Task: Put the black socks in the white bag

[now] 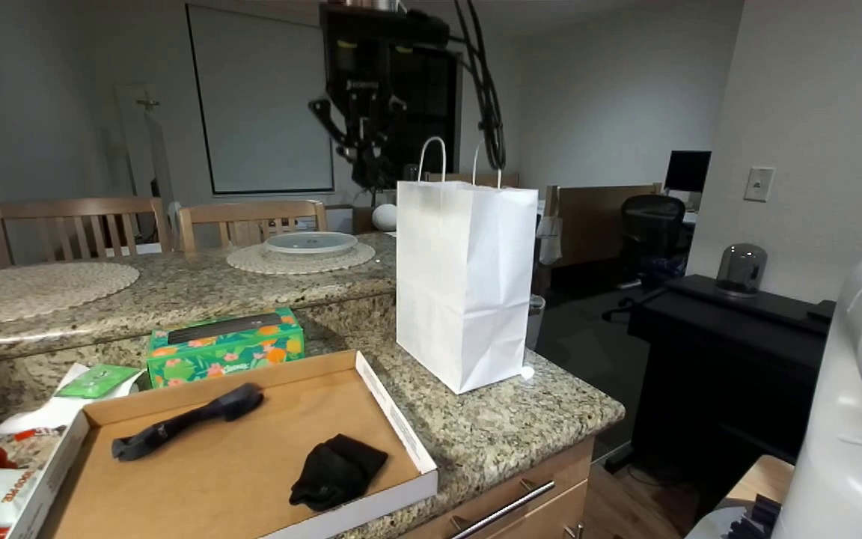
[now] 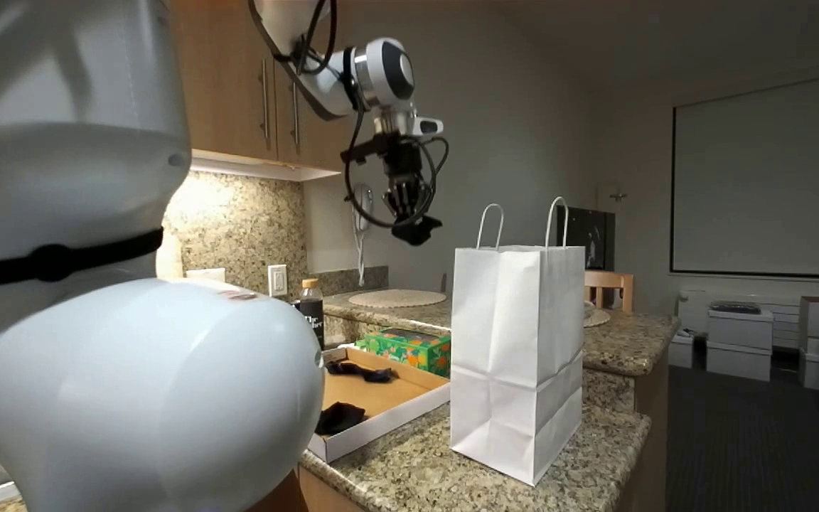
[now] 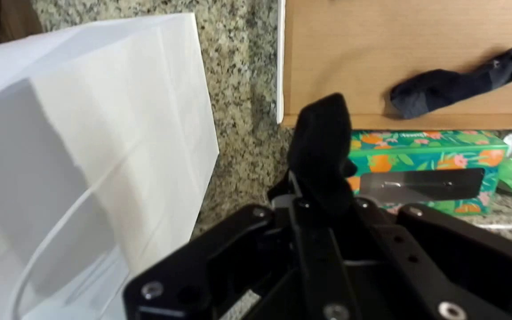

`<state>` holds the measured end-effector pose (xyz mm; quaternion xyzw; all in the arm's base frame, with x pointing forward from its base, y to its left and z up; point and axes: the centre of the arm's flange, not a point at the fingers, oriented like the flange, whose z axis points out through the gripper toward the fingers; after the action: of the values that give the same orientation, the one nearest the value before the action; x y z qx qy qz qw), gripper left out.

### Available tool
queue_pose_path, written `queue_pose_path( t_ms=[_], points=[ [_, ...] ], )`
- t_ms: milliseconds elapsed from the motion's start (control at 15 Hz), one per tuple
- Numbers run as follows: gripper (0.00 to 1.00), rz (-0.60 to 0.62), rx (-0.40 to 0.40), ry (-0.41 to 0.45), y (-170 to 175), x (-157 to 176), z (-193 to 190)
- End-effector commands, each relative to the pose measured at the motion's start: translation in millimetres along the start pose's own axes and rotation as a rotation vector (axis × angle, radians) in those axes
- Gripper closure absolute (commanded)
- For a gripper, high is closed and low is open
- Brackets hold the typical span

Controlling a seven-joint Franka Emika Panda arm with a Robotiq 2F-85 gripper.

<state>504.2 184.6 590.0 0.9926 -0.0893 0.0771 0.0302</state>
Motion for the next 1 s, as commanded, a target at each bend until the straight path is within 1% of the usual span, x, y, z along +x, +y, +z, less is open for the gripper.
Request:
queue_pose_path(
  t_ms=[0,67,200,333,400,533,667,733,933],
  points=[
    [0.91,-0.072,0.021,0.066,47.9,7.2,-89.2],
    [0.9,-0.083,0.033,0.082,64.8,10.1,-114.1],
    [0.9,-0.1,0.055,0.106,112.2,16.7,-151.7],
    [0.91,-0.101,0.082,0.13,162.7,23.5,-170.4],
    [0.91,-0.101,0.098,0.132,186.4,26.8,-170.6],
    [0.91,-0.103,0.12,0.112,222.5,38.0,-161.2],
    [0.91,-0.123,0.115,0.057,240.7,48.6,-134.5],
    [0.91,-0.133,0.104,0.026,244.1,52.8,-121.6],
    [0.91,-0.165,0.067,-0.079,232.1,70.2,-79.1]
  ],
)
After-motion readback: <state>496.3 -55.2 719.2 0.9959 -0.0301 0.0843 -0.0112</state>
